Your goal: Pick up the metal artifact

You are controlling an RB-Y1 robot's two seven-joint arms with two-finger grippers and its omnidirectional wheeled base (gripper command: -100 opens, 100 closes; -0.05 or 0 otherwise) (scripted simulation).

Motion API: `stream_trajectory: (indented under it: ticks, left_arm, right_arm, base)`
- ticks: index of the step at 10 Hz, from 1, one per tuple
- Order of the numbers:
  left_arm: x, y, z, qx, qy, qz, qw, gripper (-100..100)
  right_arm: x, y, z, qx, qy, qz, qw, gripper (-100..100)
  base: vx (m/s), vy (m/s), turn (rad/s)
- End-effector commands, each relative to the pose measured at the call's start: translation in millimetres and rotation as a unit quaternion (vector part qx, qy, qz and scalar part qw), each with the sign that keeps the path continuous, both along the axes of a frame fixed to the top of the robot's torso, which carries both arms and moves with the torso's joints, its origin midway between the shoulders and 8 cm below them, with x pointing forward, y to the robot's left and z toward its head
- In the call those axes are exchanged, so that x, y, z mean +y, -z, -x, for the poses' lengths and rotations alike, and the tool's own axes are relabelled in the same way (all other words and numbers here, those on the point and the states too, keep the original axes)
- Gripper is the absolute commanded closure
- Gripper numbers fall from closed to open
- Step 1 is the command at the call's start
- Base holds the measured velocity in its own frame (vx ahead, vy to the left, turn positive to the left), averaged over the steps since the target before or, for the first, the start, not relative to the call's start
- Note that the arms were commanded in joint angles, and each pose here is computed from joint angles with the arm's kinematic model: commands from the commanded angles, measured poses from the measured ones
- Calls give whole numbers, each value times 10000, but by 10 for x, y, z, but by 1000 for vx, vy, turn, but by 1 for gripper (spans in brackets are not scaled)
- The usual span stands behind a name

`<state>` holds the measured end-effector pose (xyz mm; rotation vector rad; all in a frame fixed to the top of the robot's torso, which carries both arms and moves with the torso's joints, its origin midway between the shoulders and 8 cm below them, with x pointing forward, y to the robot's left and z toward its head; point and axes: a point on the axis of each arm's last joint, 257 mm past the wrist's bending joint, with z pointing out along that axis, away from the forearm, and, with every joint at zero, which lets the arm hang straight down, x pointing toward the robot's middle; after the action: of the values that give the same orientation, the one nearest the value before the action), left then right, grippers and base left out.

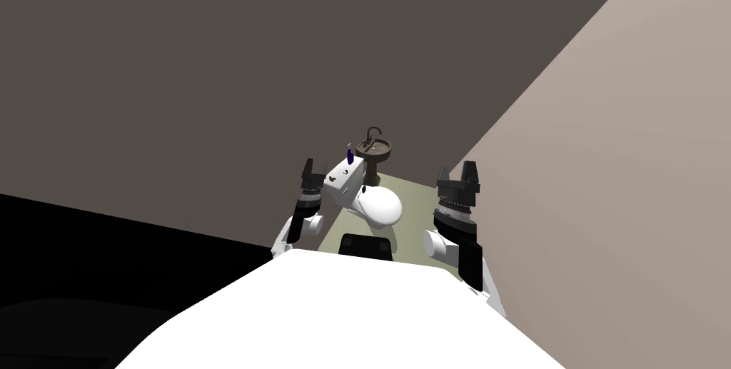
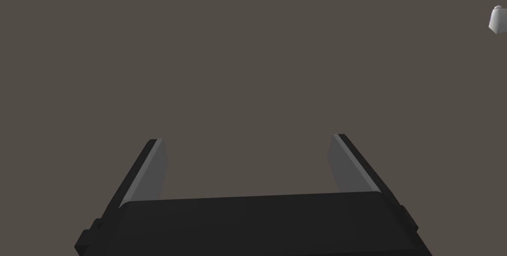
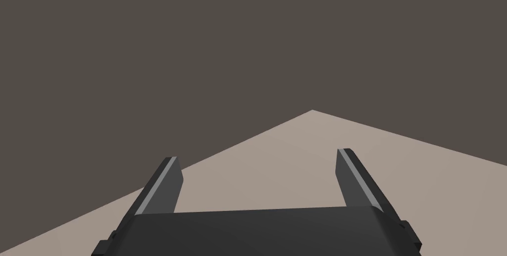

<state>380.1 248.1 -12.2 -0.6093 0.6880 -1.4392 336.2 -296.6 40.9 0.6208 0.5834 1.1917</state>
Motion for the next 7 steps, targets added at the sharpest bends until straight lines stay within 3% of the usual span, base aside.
stream_trajectory:
  ticks: [1, 7]
  left_arm:
    - [-83, 113, -143, 137, 134, -36, 9998, -100]
    - [-276, 565, -489, 647, 379, -136, 9971, -100]
  right_arm:
    - [0, 0, 0, 0, 0, 0, 10000, 0]
    - [0, 0, 0, 0, 0, 0, 10000, 0]
  base:
    - [-28, -37, 0]
    - [-21, -21, 0]
